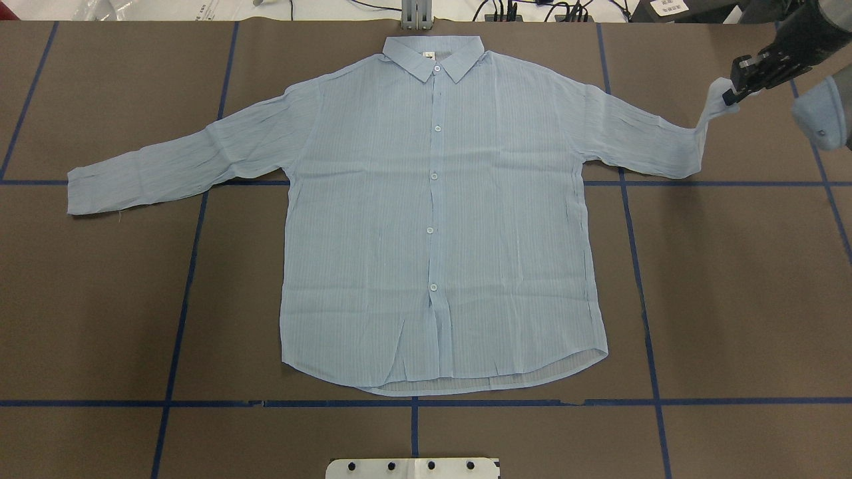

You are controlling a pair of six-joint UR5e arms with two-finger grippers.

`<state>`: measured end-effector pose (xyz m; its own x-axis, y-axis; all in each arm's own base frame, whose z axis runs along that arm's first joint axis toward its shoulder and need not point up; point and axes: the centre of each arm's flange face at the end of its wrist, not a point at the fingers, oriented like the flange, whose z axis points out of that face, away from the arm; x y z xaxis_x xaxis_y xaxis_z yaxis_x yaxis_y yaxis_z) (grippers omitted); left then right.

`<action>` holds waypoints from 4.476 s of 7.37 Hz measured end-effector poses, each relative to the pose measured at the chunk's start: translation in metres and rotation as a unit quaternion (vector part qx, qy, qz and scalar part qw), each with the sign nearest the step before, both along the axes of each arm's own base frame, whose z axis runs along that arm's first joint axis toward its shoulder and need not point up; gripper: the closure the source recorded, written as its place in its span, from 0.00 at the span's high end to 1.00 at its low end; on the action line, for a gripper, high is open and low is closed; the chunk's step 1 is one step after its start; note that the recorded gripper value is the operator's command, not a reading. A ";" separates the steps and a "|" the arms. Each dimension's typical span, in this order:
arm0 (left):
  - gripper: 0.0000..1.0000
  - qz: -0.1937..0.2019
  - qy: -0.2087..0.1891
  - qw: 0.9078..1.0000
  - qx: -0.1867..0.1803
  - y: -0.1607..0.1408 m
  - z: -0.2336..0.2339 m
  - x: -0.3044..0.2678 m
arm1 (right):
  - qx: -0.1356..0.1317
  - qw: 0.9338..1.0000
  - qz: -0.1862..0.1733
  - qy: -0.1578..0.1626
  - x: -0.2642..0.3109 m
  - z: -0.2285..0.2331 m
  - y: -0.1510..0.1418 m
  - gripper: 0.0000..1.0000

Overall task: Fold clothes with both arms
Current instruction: 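Lift the cuff with the right gripper and carry it toward the collar, then lay the held sleeve across the upper chest with the right gripper, then open the right gripper at the shoulder edge while the left gripper reaches the other cuff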

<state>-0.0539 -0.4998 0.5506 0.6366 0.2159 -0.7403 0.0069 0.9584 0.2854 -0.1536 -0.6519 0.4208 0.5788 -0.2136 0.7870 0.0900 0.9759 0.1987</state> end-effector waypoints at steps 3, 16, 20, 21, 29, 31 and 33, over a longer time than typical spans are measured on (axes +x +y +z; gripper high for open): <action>1.00 0.002 0.000 1.000 -0.008 0.000 0.013 0.000 | 0.004 0.999 0.002 -0.044 -0.102 -0.154 -0.015 0.00; 1.00 0.000 0.000 1.000 -0.007 -0.009 0.068 0.000 | 0.178 0.983 0.022 0.031 -0.495 -0.305 0.046 1.00; 1.00 -0.033 0.010 0.999 -0.024 -0.014 0.057 0.001 | 0.117 0.991 0.067 0.027 -0.491 -0.316 0.057 1.00; 1.00 -0.066 0.015 0.997 -0.034 -0.015 0.051 0.007 | 0.093 0.992 0.072 0.042 -0.472 -0.314 0.061 1.00; 0.89 -0.245 0.028 0.962 -0.119 0.029 0.055 0.236 | 0.013 0.992 0.000 0.123 -0.207 -0.191 0.079 1.00; 0.80 -0.257 0.013 0.959 -0.121 0.030 0.065 0.259 | 0.009 0.992 -0.010 0.123 -0.185 -0.171 0.079 1.00; 0.70 -0.264 0.003 0.957 -0.120 0.022 0.074 0.266 | 0.006 0.992 -0.013 0.124 -0.182 -0.164 0.080 1.00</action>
